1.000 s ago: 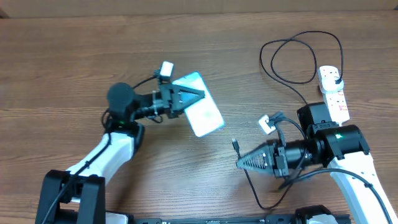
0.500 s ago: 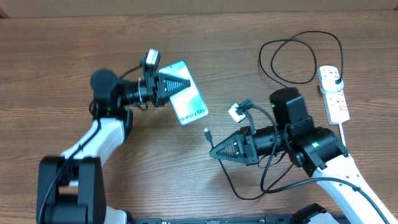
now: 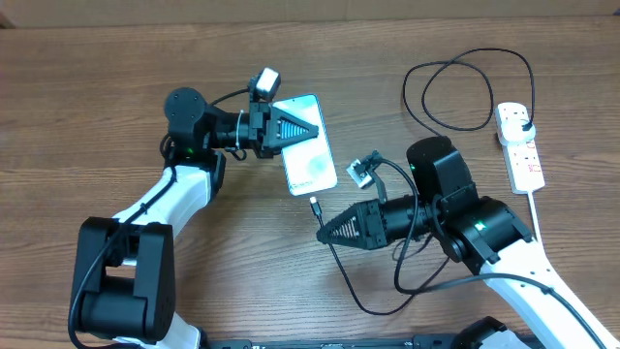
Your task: Plug charger to phone and switch on socket
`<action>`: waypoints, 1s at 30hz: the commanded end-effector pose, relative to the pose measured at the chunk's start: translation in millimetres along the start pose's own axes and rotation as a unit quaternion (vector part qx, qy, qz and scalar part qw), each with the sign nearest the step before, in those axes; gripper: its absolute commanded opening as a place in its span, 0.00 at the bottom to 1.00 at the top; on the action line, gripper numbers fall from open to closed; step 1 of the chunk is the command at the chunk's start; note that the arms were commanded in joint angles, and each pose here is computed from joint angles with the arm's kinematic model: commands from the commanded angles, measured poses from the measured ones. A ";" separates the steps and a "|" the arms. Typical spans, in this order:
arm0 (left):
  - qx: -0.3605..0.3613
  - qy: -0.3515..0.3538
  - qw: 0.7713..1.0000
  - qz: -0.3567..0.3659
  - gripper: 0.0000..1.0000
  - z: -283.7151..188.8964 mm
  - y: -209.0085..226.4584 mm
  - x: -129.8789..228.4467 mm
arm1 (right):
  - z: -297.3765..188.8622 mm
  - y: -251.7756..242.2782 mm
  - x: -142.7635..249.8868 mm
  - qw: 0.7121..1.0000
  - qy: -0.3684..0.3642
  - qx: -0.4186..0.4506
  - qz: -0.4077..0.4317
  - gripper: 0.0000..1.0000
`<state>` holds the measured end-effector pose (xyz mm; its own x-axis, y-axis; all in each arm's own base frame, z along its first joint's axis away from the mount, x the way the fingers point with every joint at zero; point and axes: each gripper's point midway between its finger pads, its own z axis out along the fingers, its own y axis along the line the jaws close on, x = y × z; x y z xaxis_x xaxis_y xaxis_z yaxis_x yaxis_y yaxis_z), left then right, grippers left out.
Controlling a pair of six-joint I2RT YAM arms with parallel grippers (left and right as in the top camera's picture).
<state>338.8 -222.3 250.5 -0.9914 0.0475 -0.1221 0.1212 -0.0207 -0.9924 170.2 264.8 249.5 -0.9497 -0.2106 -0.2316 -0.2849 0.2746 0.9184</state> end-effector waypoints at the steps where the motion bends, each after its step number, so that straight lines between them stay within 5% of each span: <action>1: 0.003 -0.008 1.000 -0.002 0.04 1.1 -10.8 -7.5 | 5.3 -6.1 -7.9 0.999 -0.003 0.004 0.033 0.04; 30: -0.001 0.003 1.000 -0.012 0.04 -10.2 -9.5 -4.4 | 8.5 -10.6 -18.5 1.000 -0.015 0.008 0.023 0.04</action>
<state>343.7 -208.6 249.9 -0.9968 0.0306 -0.0742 0.0738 -0.0138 -0.9972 189.8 272.3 239.0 -0.9691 -0.1657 -0.1825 -0.2264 0.3049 0.9251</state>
